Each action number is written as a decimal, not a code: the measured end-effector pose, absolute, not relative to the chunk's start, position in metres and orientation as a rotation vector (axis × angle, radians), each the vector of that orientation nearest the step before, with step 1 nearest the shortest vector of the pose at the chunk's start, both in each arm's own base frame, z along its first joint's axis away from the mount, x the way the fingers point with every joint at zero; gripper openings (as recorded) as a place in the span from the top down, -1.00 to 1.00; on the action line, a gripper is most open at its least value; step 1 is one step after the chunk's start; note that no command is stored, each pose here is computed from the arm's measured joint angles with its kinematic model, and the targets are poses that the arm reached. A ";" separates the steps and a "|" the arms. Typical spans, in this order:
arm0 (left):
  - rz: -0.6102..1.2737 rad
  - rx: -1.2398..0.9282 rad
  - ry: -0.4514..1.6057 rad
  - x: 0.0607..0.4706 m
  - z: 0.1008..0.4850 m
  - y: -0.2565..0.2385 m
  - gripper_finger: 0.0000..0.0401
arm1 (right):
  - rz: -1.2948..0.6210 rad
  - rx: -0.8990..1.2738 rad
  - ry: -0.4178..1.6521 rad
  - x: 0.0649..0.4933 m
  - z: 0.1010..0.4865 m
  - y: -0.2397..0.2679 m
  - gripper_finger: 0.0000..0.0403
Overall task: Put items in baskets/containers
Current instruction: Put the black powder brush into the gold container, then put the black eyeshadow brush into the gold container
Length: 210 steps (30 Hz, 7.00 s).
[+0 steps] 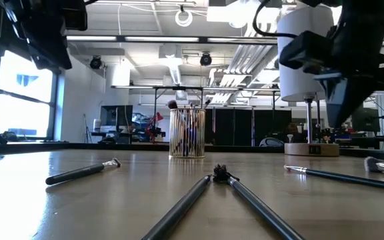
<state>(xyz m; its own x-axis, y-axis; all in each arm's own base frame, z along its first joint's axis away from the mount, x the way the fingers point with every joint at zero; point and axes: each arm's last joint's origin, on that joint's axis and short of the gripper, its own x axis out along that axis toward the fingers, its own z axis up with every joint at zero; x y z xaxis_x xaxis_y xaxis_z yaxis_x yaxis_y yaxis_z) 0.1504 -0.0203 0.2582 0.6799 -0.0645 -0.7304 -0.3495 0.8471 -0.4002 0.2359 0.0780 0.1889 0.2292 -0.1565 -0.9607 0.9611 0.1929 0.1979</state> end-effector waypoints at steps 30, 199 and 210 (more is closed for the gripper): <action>0.168 -0.524 0.823 0.150 0.257 -0.020 0.99 | -1.236 1.046 1.176 0.242 0.136 0.095 0.45; 1.130 -0.246 0.425 0.363 0.341 -0.024 1.00 | -0.478 0.394 0.765 0.143 0.213 0.055 0.41; 0.963 -0.098 0.448 0.394 0.316 0.017 1.00 | -0.479 0.405 0.765 0.143 0.213 0.056 0.42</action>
